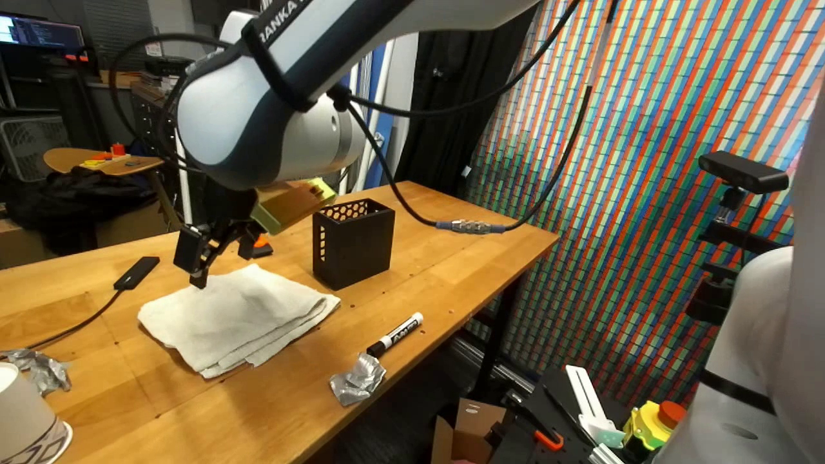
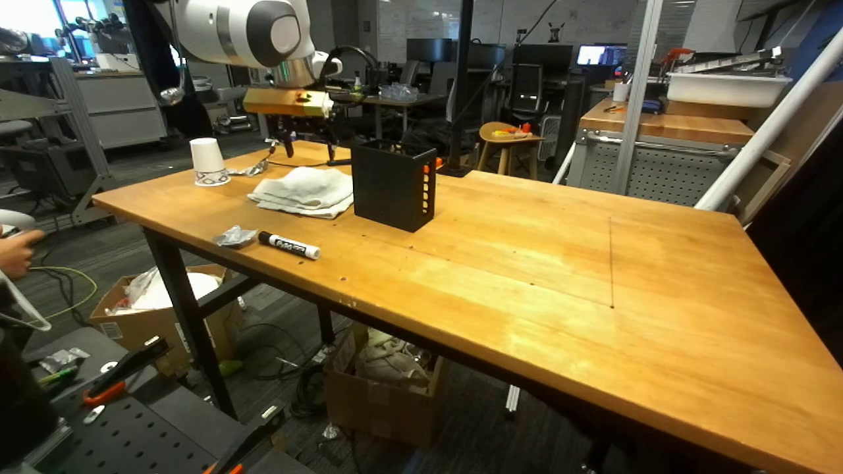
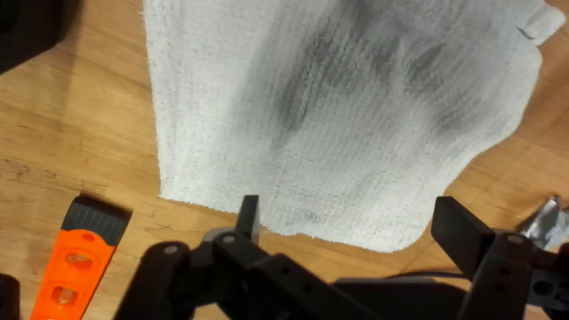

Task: Pick up the cloth from the table and put it in the box

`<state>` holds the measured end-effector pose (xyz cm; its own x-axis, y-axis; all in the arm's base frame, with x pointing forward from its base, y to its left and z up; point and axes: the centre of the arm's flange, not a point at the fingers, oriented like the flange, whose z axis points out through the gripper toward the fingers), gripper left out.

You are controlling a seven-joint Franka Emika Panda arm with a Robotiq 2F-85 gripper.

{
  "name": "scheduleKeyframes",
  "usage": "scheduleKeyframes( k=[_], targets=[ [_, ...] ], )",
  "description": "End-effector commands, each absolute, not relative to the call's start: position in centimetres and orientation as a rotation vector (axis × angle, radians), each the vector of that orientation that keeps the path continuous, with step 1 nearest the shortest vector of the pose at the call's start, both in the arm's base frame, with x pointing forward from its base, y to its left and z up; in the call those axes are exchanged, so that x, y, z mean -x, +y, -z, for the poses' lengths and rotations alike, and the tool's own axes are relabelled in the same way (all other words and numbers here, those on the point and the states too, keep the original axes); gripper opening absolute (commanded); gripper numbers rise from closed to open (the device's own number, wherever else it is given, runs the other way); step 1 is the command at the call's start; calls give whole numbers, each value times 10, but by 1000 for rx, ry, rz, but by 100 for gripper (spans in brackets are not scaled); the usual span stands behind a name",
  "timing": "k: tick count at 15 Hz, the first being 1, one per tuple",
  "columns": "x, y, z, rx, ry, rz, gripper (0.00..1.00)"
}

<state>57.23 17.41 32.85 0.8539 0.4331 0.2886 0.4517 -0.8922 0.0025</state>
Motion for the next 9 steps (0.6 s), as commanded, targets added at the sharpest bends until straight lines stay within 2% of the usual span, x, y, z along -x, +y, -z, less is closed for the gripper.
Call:
scheduleKeyframes(
  k=[1, 5, 7, 9],
  targets=[
    [-591, 176, -290, 2981, -810, 386, 100],
    [-577, 171, -249, 3017, -901, 230, 100],
    [-569, 169, -246, 3023, -906, 203, 74],
    [-562, 166, -252, 3022, -843, 183, 59]
  ],
)
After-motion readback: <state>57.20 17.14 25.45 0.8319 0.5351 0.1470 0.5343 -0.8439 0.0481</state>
